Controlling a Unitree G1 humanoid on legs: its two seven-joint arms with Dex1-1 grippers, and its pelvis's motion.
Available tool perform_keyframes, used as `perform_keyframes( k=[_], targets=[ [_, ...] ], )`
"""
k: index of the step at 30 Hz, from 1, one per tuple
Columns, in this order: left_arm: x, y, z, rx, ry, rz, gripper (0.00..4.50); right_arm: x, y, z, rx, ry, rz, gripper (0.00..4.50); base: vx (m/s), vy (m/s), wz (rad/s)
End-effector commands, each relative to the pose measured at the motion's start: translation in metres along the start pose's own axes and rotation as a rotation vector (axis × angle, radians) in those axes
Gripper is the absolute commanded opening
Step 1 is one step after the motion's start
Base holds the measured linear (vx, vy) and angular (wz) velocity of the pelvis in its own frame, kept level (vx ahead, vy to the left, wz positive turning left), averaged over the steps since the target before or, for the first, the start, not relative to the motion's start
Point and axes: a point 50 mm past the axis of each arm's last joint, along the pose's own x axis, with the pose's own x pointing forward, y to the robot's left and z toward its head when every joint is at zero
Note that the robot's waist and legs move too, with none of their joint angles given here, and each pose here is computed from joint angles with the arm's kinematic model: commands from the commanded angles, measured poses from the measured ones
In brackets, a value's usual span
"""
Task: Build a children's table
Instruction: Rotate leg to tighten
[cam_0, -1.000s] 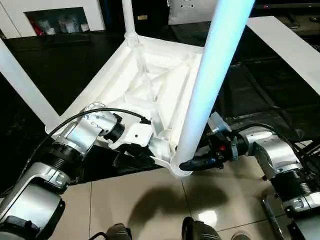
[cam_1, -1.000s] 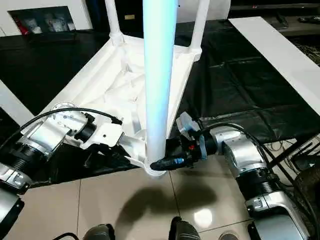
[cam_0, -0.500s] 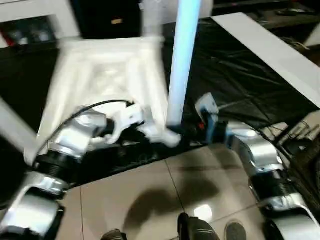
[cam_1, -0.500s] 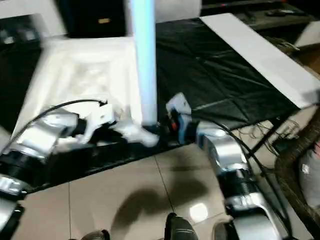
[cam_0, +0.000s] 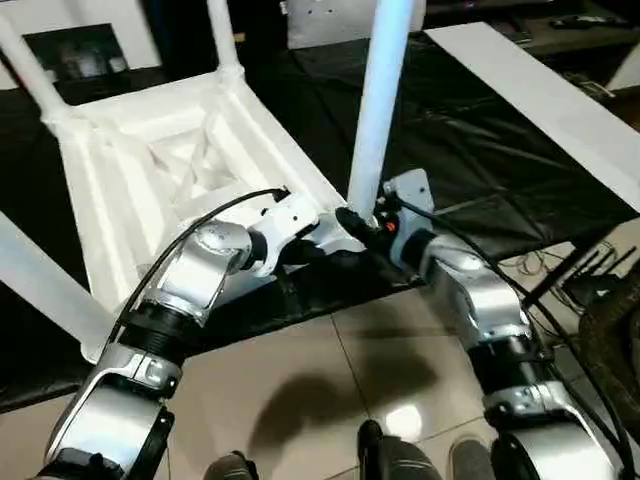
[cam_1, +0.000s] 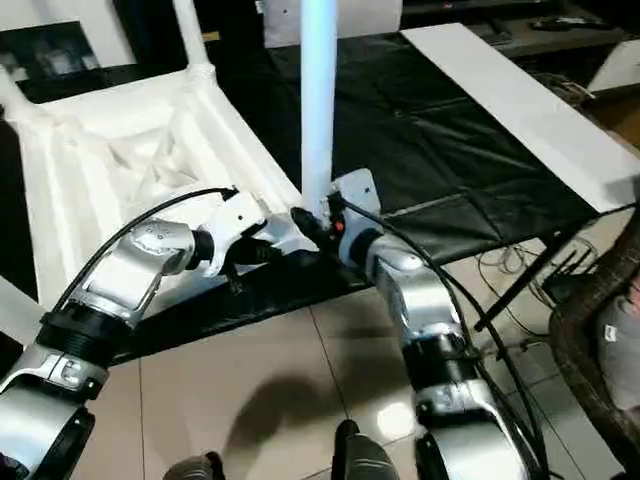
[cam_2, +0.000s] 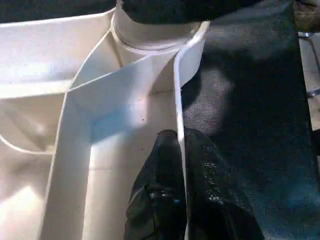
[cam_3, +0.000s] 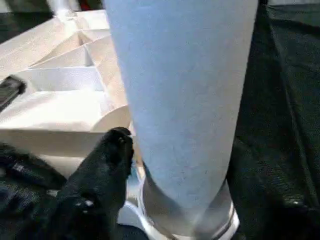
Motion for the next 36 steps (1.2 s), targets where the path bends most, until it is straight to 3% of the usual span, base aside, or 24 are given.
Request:
perform_keyframes(
  k=[1,8,9,14,18,20,22,24,28,30,35,36],
  targets=[
    [0.002,-0.003,-0.004,0.042,0.023,-0.036,0.0,-0.003,0.007,0.0,-0.007,-0.015,0.078,3.31,0.0,0.0,0.0],
    [-0.012,0.012,-0.014,0.147,0.071,-0.052,0.0,-0.04,-0.009,-0.001,-0.061,0.003,0.13,3.93,0.0,0.0,0.0],
    [-0.019,0.018,-0.016,0.202,0.085,-0.054,0.0,-0.053,-0.012,-0.001,-0.1,0.015,0.145,4.06,0.0,0.0,0.0],
    [-0.029,0.026,-0.019,0.281,0.102,-0.055,0.0,-0.069,-0.01,0.0,-0.086,0.01,0.151,4.44,0.0,0.0,0.0],
    [-0.036,0.035,-0.021,0.219,0.085,0.038,0.0,-0.072,-0.012,0.001,-0.06,-0.018,0.044,4.44,0.0,0.0,0.0],
    [-0.038,0.037,-0.02,0.218,0.068,0.066,0.55,-0.072,-0.013,0.002,-0.049,-0.029,0.009,4.5,0.0,0.0,0.0],
    [-0.043,0.037,-0.015,0.154,-0.027,0.12,0.55,-0.072,-0.014,0.004,0.007,-0.045,-0.101,4.5,0.0,0.0,0.0],
    [-0.048,0.035,-0.009,0.075,-0.152,0.194,0.78,-0.071,-0.011,-0.001,0.045,0.038,-0.141,4.5,0.0,0.0,0.0],
    [-0.059,0.031,-0.007,-0.036,-0.312,0.323,1.01,-0.07,-0.002,-0.006,0.043,0.102,-0.174,4.5,0.0,0.0,0.0],
    [-0.063,0.029,-0.008,-0.086,-0.348,0.374,1.17,-0.07,-0.002,-0.004,0.022,0.072,-0.207,4.5,0.0,0.0,0.0],
    [-0.078,0.007,-0.02,-0.27,-0.456,0.552,1.17,-0.076,0.007,-0.003,0.019,-0.012,-0.283,4.5,0.0,0.0,0.0],
    [-0.083,-0.006,-0.022,-0.315,-0.485,0.634,1.17,-0.079,0.013,-0.004,0.039,-0.026,-0.282,4.5,0.0,0.0,0.0]
  ],
)
